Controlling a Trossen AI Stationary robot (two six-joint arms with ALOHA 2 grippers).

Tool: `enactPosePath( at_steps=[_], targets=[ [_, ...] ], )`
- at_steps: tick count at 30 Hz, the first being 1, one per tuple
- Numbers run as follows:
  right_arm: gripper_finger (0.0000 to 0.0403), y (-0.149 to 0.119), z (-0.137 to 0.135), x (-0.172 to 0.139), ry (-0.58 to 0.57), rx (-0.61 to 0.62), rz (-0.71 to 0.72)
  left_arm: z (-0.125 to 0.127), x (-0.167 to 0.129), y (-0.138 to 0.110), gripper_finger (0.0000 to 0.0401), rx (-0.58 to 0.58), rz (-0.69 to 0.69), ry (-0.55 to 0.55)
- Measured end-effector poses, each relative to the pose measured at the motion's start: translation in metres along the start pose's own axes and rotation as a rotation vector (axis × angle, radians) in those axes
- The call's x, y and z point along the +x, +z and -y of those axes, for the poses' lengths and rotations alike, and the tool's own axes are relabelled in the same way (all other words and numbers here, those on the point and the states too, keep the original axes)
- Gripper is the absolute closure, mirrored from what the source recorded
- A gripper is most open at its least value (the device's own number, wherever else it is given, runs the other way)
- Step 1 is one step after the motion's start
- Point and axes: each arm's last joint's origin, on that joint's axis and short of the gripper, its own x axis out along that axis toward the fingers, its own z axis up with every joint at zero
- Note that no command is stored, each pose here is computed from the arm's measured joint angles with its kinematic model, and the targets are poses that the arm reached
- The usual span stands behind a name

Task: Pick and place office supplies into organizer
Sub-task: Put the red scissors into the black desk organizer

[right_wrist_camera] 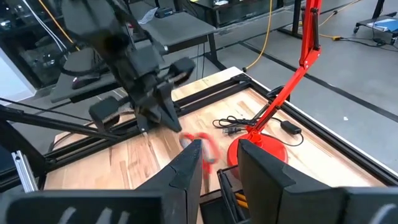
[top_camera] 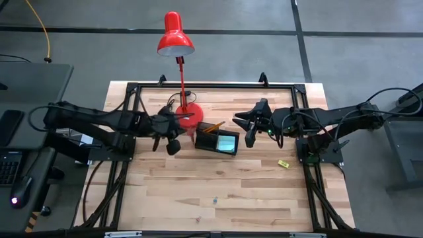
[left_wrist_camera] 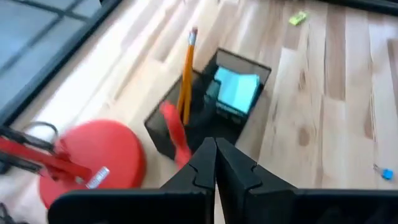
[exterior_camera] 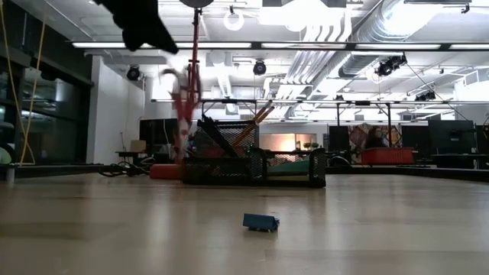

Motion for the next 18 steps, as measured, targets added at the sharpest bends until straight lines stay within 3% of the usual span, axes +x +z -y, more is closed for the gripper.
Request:
enactPosePath(
  at_steps=[7, 16, 18],
  targets=[
    [0.0311, 0.0, 0.0, 0.0, 0.0, 0.044, 0.0, 0.0, -0.011, 0.016, 0.04, 0.023, 0.063, 0.024],
    [0.0311, 0.0, 0.0, 0.0, 0.001, 0.063, -0.001, 0.0, -0.005, 0.011, 0.0401, 0.061, 0.007, 0.044],
    [0.0311, 0.0, 0.0, 0.0, 0.001, 0.063, -0.001, 0.0, -0.001, 0.004, 0.0401, 0.066, -0.072, 0.068]
  ],
)
